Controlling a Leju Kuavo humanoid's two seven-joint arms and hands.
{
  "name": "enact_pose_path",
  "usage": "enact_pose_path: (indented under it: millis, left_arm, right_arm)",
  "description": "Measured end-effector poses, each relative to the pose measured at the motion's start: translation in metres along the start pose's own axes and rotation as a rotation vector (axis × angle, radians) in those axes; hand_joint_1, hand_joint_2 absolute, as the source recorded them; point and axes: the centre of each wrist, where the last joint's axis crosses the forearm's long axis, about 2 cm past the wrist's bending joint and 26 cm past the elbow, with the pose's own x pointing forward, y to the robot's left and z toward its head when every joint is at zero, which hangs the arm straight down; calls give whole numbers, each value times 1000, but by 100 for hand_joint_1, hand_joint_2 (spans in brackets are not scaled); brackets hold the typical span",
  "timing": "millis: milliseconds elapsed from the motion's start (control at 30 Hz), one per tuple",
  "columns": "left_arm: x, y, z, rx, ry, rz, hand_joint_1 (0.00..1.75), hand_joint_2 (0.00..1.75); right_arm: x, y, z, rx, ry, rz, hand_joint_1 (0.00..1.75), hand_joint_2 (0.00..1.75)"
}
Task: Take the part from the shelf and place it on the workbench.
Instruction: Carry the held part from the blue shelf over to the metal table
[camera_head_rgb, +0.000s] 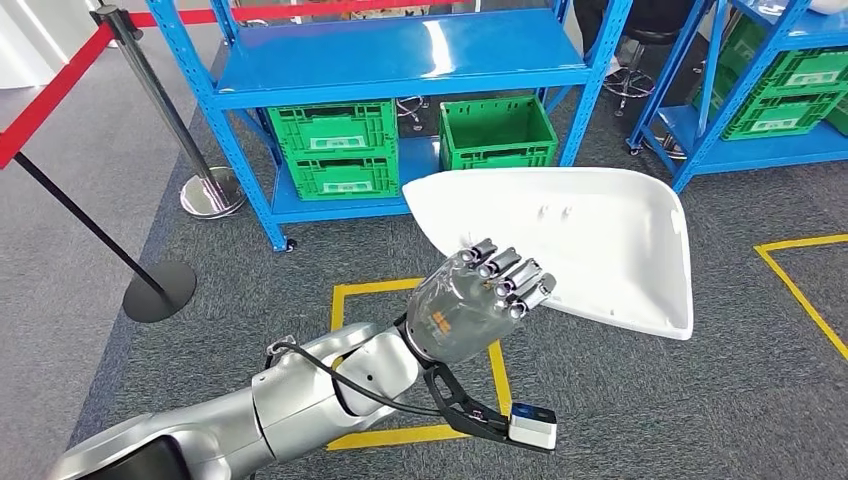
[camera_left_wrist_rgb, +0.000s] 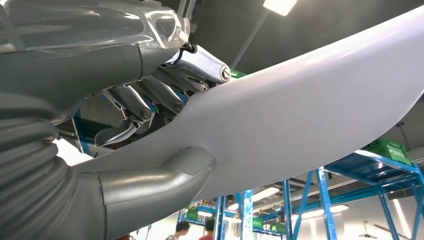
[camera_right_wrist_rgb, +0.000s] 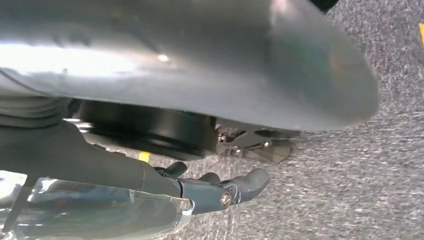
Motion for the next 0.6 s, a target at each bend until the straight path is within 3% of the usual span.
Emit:
enact_pose_path:
  millis: [600]
  left_arm:
    - [8, 2, -9, 15, -47, 26, 175, 175]
  right_arm:
    - [-2, -1, 0, -5, -9, -18, 0, 0]
